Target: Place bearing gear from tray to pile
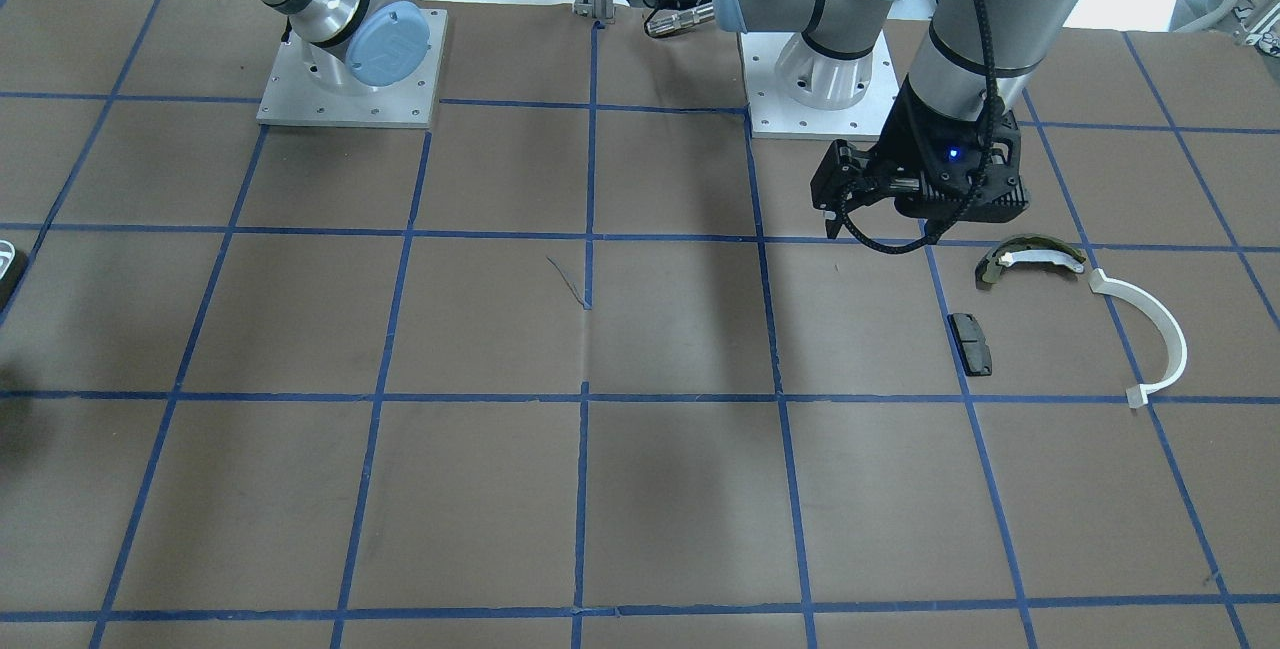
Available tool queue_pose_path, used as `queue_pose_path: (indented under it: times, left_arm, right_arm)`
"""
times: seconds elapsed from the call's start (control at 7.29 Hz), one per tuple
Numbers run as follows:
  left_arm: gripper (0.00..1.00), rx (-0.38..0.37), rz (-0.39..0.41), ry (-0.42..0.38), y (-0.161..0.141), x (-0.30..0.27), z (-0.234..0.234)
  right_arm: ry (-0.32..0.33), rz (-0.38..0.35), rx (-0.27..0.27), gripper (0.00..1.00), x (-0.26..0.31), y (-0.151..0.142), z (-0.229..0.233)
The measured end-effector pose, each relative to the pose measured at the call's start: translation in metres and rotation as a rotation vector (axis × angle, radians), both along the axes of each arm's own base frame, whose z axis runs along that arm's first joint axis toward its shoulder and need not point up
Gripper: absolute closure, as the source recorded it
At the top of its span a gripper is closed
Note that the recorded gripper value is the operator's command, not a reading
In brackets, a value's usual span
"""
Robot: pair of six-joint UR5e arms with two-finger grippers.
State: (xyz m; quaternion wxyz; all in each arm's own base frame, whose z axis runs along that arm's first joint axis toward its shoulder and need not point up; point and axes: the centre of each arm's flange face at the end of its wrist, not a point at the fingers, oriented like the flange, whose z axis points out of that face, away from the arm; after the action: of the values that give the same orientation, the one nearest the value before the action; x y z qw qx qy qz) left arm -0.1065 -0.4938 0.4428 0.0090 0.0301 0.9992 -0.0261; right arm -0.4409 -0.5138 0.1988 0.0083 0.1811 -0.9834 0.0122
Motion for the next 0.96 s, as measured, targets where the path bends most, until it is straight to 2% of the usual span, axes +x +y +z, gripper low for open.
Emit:
queue_pose_path:
  times: [0.27, 0.41, 0.55, 0.82, 0.96]
  left_arm:
    - [0.00, 0.007, -0.001, 0.001, 0.004, 0.000, 0.002]
    - [0.00, 0.010, -0.001, 0.001, 0.008, -0.001, 0.005]
    - [0.00, 0.013, -0.001, 0.001, 0.011, -0.001, 0.007]
    - [0.00, 0.018, -0.001, 0.001, 0.013, -0.001, 0.008]
    - [0.00, 0.022, -0.001, 0.001, 0.013, -0.001, 0.007]
  right_arm:
    - [-0.004, 0.002, 0.004, 0.18, -0.002, -0.001, -0.008]
    - [-0.005, 0.002, 0.004, 0.25, -0.003, -0.002, -0.010]
    - [-0.007, 0.001, 0.006, 0.39, -0.004, -0.003, -0.013]
    - [-0.010, -0.004, 0.009, 0.50, -0.004, -0.003, -0.016]
    - [-0.009, -0.006, 0.009, 0.65, -0.004, -0.003, -0.016]
